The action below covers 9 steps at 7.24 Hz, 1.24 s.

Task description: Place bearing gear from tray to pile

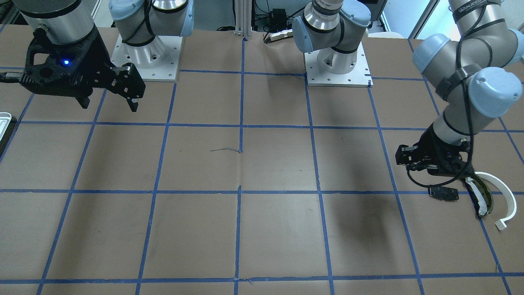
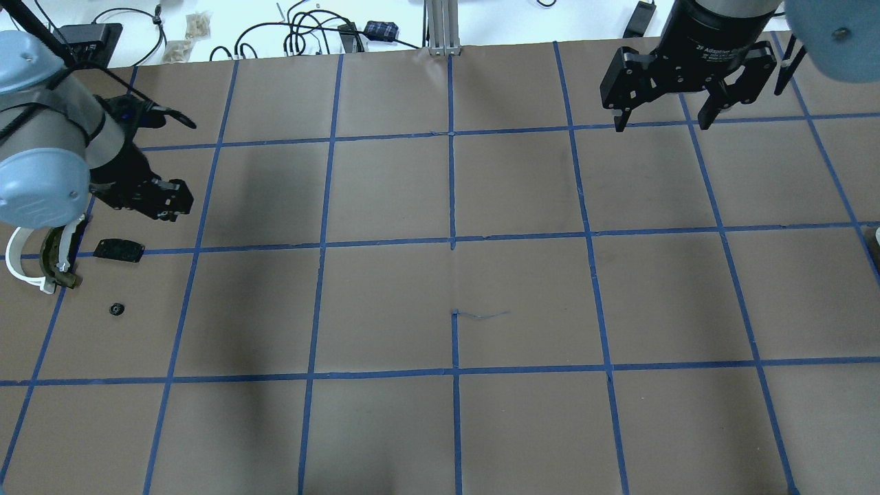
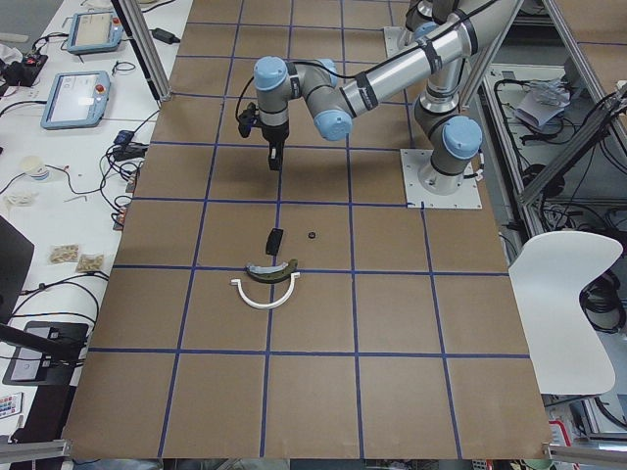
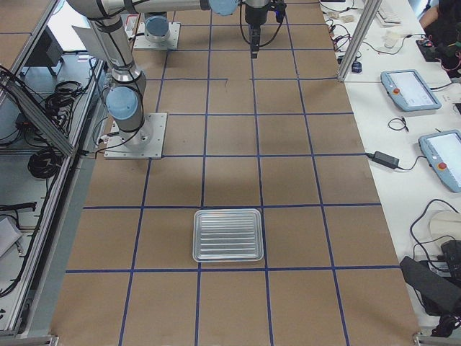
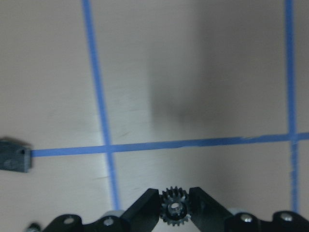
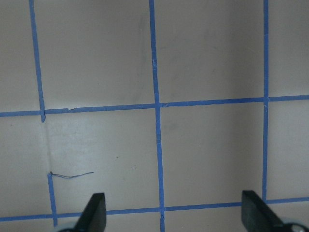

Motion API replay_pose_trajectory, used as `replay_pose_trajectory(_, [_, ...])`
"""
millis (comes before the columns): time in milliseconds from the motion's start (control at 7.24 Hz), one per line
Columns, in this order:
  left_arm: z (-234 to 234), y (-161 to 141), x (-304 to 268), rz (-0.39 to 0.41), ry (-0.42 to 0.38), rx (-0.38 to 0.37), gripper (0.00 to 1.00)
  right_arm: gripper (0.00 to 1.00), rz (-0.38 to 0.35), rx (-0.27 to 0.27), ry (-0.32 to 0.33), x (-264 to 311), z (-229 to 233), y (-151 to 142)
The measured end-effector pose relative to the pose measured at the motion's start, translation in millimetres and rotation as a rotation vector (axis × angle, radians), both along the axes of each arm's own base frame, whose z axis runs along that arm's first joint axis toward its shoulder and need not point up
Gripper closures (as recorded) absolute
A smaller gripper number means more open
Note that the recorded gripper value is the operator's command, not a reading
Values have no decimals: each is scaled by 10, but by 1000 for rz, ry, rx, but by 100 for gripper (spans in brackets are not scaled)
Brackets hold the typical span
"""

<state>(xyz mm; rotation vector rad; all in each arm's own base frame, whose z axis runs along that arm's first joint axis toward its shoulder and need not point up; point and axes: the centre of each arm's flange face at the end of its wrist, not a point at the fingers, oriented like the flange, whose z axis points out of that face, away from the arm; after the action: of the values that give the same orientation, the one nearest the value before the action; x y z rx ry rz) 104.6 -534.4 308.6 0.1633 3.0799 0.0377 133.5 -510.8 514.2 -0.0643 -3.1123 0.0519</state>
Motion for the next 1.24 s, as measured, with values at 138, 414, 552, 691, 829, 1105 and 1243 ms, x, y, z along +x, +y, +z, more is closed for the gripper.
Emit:
replay_pose_trajectory(138, [-124, 187, 509, 15, 9, 23, 91, 0, 0, 1, 0, 2, -1, 1])
replay_pose_trajectory(414, [-411, 365, 1057, 27, 12, 25, 91, 0, -3, 0, 0, 3, 3, 5])
replay_pose_trajectory(552, [-589, 350, 1143, 18, 17, 19, 91, 0, -4, 0, 0, 3, 5, 6])
replay_pose_trajectory(691, [-756, 324, 1194, 17, 21, 9, 91, 0, -5, 0, 0, 3, 3, 5])
replay_pose_trajectory(829, [-893, 327, 1291, 31, 21, 3, 90, 0, -6, 0, 0, 3, 3, 5])
replay_pose_trajectory(1105, [-1107, 424, 1553, 80, 39, 16, 82, 0, -7, 1, 0, 3, 3, 7])
replay_pose_trajectory(1243, [-1177, 464, 1593, 94, 48, 24, 78, 0, -7, 2, -1, 3, 0, 8])
